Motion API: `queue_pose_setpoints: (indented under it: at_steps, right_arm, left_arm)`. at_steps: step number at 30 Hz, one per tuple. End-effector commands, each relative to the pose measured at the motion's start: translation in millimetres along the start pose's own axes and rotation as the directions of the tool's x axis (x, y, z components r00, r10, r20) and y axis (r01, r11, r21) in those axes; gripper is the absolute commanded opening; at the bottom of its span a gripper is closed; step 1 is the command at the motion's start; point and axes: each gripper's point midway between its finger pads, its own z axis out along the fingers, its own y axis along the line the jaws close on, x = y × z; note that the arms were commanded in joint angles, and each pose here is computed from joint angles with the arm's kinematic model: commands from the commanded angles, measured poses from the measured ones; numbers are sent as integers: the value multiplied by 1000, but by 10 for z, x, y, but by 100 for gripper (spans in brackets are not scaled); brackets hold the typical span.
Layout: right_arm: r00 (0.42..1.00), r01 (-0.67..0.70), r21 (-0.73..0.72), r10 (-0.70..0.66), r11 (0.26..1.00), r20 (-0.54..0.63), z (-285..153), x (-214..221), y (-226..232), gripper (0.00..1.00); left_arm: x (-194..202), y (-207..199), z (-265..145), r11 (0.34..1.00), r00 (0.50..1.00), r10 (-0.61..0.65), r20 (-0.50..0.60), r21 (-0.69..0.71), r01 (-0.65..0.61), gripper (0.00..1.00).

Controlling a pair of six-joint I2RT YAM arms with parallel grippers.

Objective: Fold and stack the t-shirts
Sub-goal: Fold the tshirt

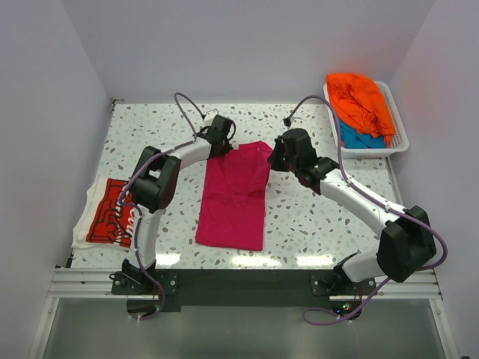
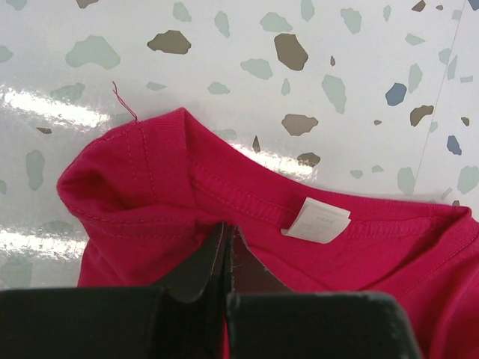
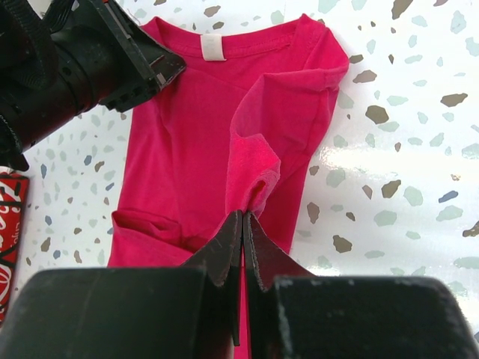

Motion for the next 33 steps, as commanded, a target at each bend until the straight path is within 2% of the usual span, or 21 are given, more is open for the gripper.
queue_pose_setpoints:
  at_steps: [1,15,19,26,33]
  right_arm:
    - [999,-19,-14,19,1000,45,-9,-104,32,0]
    - [999,-16,-4,16,1000,32,60,-44,5,0]
    - [999,-18,-6,18,1000,30,75,-34,9,0]
    - [999,-21,-11,22,1000,31,87,-38,21,0]
    - [999,-23,-19,24,1000,29,110,-62,57,0]
  left_arm:
    - [-328,-220,-176,997,996,-10,84,73,4,0]
    - [-436,-468,-347,973,992,5,127,230,-34,0]
    - [-378,-480,-344,969,994,19,109,245,-45,0]
    - [-266,-692,-288,931,995,44,88,359,-73,0]
    - [-124,-676,-148,929,996,69,54,360,-83,0]
